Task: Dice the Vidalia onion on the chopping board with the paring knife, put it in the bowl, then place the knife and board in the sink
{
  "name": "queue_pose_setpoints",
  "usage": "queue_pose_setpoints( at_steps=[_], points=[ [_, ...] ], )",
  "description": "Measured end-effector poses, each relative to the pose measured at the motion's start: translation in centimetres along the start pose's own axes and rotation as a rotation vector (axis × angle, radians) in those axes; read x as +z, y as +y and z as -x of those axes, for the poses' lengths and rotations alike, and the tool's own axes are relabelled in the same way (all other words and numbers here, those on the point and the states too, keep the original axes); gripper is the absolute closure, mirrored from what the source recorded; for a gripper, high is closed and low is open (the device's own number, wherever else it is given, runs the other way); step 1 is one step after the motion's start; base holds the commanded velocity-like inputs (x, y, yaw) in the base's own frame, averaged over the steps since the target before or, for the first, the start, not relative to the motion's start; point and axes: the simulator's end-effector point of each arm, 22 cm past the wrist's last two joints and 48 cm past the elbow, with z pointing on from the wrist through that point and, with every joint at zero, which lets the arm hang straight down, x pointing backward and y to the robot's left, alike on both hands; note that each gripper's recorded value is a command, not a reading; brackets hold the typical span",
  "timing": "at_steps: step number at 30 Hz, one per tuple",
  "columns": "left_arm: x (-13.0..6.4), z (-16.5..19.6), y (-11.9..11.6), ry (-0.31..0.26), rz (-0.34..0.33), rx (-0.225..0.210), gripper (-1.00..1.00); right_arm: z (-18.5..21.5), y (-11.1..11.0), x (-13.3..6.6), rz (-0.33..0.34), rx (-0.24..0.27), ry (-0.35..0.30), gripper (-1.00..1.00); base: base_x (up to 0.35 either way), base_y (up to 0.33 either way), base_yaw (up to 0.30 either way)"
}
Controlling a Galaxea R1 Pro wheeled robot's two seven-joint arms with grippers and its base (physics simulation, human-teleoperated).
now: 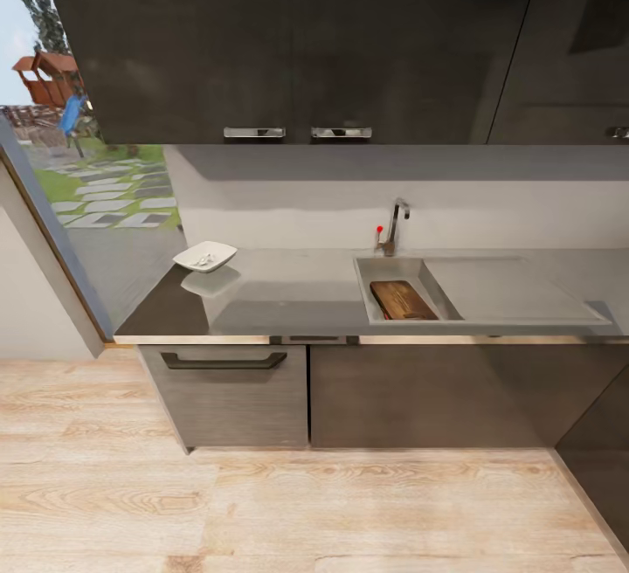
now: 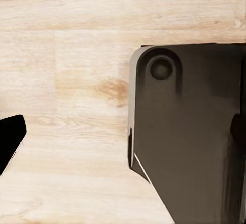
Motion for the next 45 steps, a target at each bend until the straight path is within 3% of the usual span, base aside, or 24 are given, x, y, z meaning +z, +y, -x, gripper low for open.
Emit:
queue_pose_setpoints(
  at_steps=[1, 2, 4, 15, 23, 29, 40, 45],
  points=[
    [0.0, 0.1, 0.2, -0.002, 0.009, 0.000, -1.00, -0.5, 0.1, -0.2, 0.001, 0.001, 0.008, -1.00, 0.000, 0.000, 0.000],
    [0.1, 0.5, 1.7, -0.009, 0.088, -0.004, -1.00, -4.9, 1.7, -1.9, 0.023, 0.001, 0.071, -1.00, 0.000, 0.000, 0.000],
    [0.1, 0.6, 1.9, -0.010, 0.098, -0.004, -1.00, -9.4, 2.2, -4.1, 0.025, 0.014, 0.135, -1.00, 0.000, 0.000, 0.000],
    [-0.1, 0.0, 1.1, 0.002, 0.089, -0.007, -1.00, -9.5, 1.5, -4.2, 0.006, 0.016, 0.136, -1.00, 0.000, 0.000, 0.000],
    [-1.3, -4.5, 1.2, 0.101, 0.092, 0.007, -1.00, -9.2, -1.3, -4.1, -0.084, 0.021, 0.129, -1.00, 0.000, 0.000, 0.000],
    [-2.4, -7.5, 1.1, 0.169, 0.091, 0.016, -1.00, -9.1, -2.4, -4.1, -0.108, 0.016, 0.125, -1.00, 0.000, 0.000, 0.000],
    [-3.2, -9.2, 1.7, 0.208, 0.097, 0.026, -1.00, -8.9, -2.5, -4.0, -0.104, 0.009, 0.122, -1.00, 0.000, 0.000, 0.000],
    [-3.3, -9.3, 1.9, 0.211, 0.099, 0.029, -1.00, -7.9, -1.3, -3.6, -0.088, 0.025, 0.095, -1.00, 0.000, 0.000, 0.000]
  ],
)
